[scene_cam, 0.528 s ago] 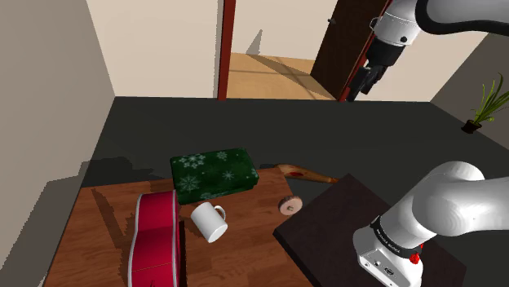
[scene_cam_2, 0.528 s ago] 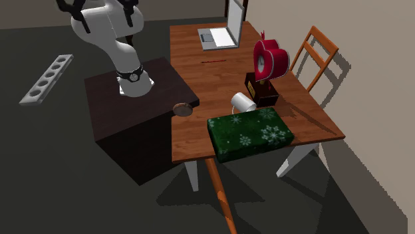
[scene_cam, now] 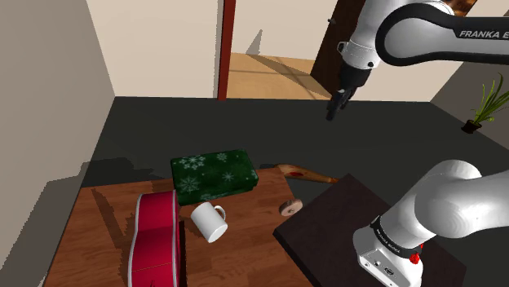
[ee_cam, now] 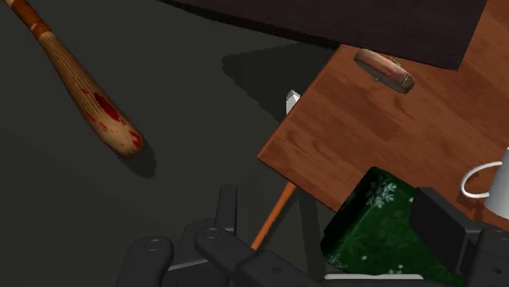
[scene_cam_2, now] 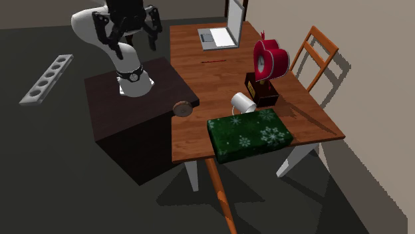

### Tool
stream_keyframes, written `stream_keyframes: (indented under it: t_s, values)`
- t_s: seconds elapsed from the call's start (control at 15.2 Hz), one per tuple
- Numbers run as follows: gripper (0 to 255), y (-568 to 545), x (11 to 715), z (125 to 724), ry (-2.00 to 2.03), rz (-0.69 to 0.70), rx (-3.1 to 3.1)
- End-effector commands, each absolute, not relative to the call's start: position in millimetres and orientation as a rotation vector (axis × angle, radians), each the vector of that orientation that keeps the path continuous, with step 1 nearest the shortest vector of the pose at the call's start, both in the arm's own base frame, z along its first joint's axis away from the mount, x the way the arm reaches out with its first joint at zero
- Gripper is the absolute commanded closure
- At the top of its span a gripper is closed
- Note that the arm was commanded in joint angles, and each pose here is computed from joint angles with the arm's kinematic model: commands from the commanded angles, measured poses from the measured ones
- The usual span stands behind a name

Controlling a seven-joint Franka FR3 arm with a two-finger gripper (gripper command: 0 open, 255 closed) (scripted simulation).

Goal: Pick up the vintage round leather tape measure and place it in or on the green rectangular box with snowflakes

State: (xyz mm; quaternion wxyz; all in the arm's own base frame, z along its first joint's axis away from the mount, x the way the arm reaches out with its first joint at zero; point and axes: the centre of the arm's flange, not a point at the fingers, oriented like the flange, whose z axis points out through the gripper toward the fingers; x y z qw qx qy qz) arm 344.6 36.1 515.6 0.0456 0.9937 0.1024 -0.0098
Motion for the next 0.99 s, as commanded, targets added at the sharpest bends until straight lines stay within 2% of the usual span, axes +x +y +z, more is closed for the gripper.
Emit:
stream_keyframes:
  t_s: [0.0, 0.92]
  values:
    - [0, 52, 348, 491, 0.394, -0.058, 3.016]
    - [0, 154, 355, 326, 0.928, -0.258, 2.825]
